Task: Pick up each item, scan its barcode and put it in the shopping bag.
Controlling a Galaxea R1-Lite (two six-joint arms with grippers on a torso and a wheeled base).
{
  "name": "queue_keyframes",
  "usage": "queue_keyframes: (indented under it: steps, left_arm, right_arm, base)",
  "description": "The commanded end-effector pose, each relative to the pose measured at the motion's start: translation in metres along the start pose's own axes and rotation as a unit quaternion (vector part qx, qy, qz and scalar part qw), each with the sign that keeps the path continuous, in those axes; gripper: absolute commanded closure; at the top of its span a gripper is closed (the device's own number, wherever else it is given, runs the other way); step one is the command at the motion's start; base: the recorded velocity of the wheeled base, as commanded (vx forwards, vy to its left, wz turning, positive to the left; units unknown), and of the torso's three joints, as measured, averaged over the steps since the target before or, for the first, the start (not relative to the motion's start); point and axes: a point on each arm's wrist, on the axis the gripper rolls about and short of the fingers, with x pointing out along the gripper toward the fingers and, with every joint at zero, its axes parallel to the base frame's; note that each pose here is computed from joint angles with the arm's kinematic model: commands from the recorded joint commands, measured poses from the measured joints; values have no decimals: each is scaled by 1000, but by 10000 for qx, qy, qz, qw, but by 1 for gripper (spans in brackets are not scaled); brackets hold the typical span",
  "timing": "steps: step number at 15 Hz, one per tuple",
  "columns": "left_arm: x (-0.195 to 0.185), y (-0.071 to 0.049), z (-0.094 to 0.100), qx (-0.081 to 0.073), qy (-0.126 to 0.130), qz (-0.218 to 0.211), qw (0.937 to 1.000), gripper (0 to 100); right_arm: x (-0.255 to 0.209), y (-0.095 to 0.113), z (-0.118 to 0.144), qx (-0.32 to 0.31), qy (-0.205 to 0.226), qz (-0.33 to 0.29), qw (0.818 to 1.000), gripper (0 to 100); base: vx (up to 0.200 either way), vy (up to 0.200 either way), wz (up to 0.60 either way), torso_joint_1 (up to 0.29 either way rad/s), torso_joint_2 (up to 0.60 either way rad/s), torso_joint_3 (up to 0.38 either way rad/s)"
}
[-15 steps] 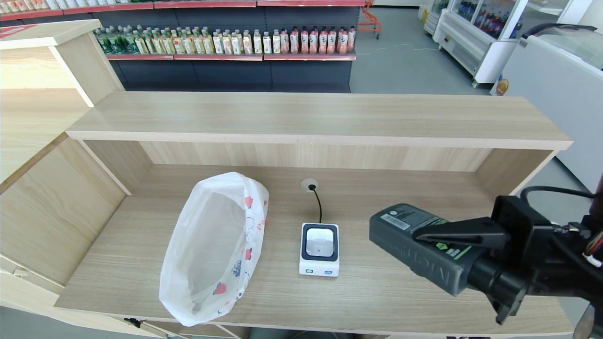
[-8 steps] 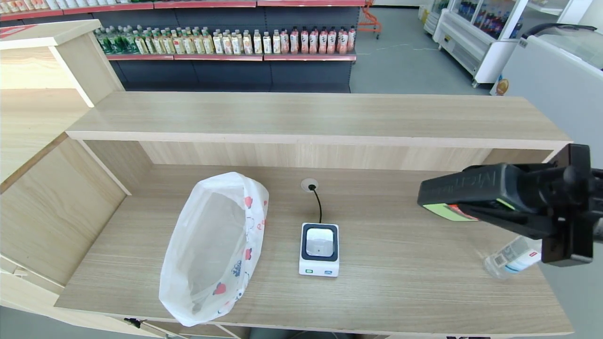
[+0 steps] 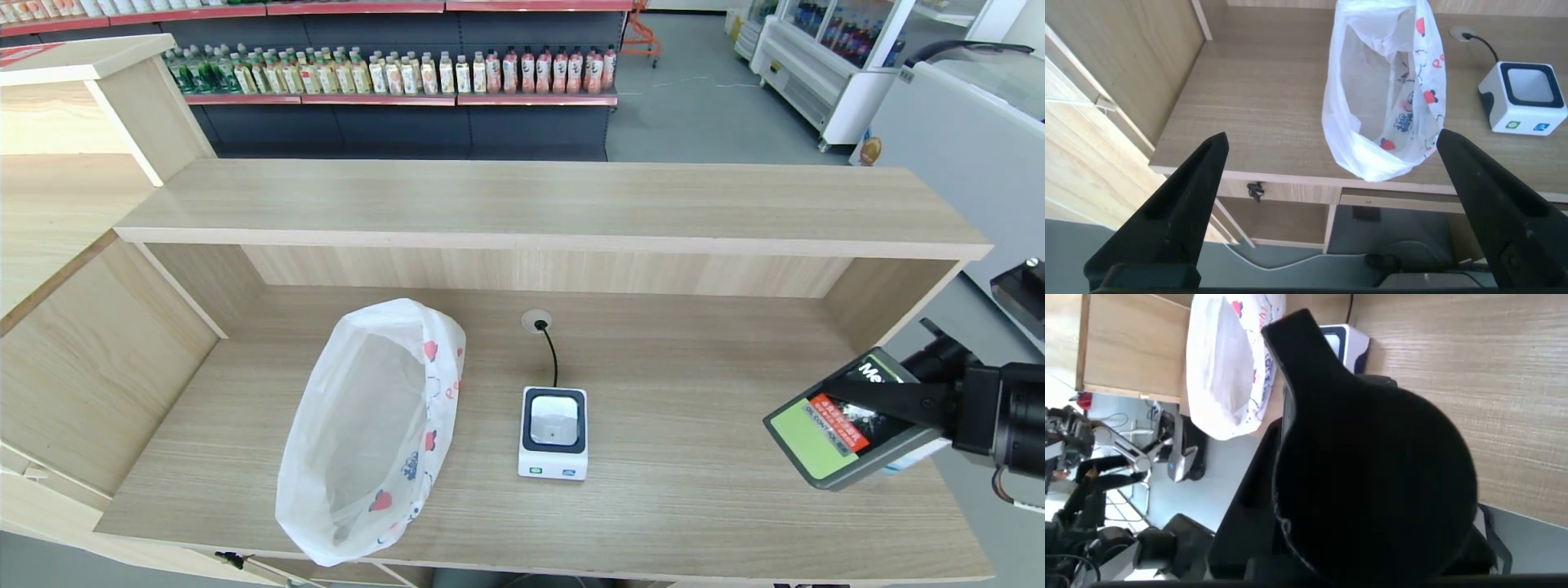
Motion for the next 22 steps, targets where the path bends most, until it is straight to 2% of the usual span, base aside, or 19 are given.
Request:
queue_keyframes:
  steps: [1,6,12,14,16,20,22]
  left_arm:
    - [0,0,0,5,-2,5,10000,0]
    - [0,0,0,21,-2,5,10000,0]
    - [0,0,0,13,-2,5,10000,0]
    - [0,0,0,5,-2,5,10000,0]
    - [0,0,0,13,-2,5,10000,0]
    - [0,0,0,13,-2,5,10000,0]
    - [0,0,0,13,-2,5,10000,0]
  right_arm:
    - [2,-4,-6,62,122,-27,9999,100]
    - [3,-6,-9,79,160,-93,9998,100]
    - [8,-9,-9,110,238,-134,9996,100]
    - [15,-14,-10,72,350,-260,9990,100]
    - [39,-31,-13,-365,652,-777,9942,100]
    - [104,-51,-7,-837,662,-563,9927,100]
    - [130,-47,-6,-946,780,-349,9918,100]
  base:
    - [0,0,0,0,0,0]
    - [0,0,0,0,0,0]
    - [0,200,0,4,2,2]
    - [0,0,0,0,0,0]
    - [0,0,0,0,0,0]
    - [0,0,0,0,0,0]
    - [0,0,0,0,0,0]
